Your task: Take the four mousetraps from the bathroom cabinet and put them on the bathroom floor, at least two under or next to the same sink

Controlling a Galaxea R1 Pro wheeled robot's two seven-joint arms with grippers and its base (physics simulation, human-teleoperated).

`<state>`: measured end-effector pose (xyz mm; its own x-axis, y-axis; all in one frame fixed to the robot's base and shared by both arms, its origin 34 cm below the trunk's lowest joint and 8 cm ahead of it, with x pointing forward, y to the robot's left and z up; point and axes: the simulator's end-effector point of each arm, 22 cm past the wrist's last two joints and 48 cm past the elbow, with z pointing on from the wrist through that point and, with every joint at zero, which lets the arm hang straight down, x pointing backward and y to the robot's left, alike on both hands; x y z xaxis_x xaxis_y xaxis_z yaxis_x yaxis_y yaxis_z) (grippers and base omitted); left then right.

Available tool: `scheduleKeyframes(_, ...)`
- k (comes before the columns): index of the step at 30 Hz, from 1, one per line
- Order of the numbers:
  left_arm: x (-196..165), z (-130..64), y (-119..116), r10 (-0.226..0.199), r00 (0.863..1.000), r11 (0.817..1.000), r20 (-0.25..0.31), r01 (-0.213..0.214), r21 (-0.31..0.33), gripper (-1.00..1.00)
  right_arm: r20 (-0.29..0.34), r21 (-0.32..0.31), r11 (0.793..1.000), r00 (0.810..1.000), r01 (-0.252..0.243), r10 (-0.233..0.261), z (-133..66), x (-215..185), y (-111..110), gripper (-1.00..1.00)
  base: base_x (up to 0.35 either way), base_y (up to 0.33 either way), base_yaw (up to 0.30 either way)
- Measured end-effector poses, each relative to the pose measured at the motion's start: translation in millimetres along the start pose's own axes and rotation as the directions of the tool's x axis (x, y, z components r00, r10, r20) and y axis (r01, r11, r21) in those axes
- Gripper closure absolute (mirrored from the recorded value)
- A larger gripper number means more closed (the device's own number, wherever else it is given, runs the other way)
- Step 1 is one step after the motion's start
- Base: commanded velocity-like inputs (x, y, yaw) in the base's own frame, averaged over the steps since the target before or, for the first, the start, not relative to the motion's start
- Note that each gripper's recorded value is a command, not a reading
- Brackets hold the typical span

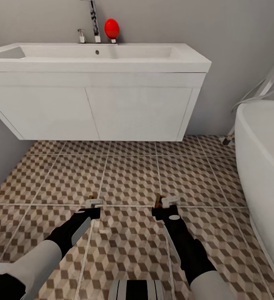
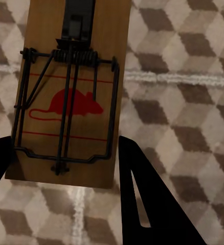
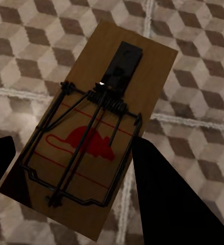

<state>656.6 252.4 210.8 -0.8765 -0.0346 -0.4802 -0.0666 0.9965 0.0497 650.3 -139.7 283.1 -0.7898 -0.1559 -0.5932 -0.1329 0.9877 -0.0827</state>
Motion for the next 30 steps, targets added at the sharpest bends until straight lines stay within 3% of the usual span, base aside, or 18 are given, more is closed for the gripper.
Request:
scheduleKeyframes(4,-2,0.1,-1,0.000,1.000,1.000,0.007,0.000,0.003,1.00,0.058,0.008,1.000,0.998,-0.010,0.010,-7.4,-26,-5,1.00,0.000,0.000,0.000)
scheduleKeyframes(7,-15,-3.1,-6,-0.003,0.999,1.000,0.033,0.003,0.015,1.00,0.133,0.022,0.999,0.991,-0.028,0.025,-23.3,-64,-15,1.00,0.000,0.000,0.000)
scheduleKeyframes(11,-38,-10.5,-6,-0.002,0.998,1.000,0.069,0.000,0.029,1.00,0.117,0.037,0.999,0.993,-0.032,0.028,-39.2,-86,-26,1.00,0.000,0.000,0.000)
scheduleKeyframes(14,-41,-16.1,-12,0.019,0.999,0.999,0.029,-0.020,0.044,1.00,0.134,0.044,0.999,0.991,-0.031,0.025,-44.6,-112,-31,1.00,0.000,0.000,0.000)
scheduleKeyframes(17,-61,-36.4,-30,0.068,0.997,0.994,-0.037,-0.064,0.090,1.00,0.181,0.053,0.998,0.983,-0.028,0.018,-49.8,-157,-39,1.00,0.000,0.000,0.000)
scheduleKeyframes(20,-109,-53.3,-33,0.052,0.998,0.993,-0.020,-0.050,0.107,1.00,0.198,0.059,0.998,0.980,-0.017,0.005,-46.5,-184,-41,1.00,0.000,0.000,0.000)
scheduleKeyframes(23,-167,-64.3,-21,0.001,1.000,0.995,-0.005,0.000,0.098,1.00,0.186,0.064,0.998,0.982,0.005,-0.016,-35.4,-206,-43,1.00,0.000,0.000,0.000)
scheduleKeyframes(30,-187,-60.7,-8,-0.029,0.999,0.997,-0.037,0.031,0.071,1.00,0.130,0.073,0.996,0.990,0.051,-0.060,-10.8,-235,-46,1.00,0.000,0.000,0.000)
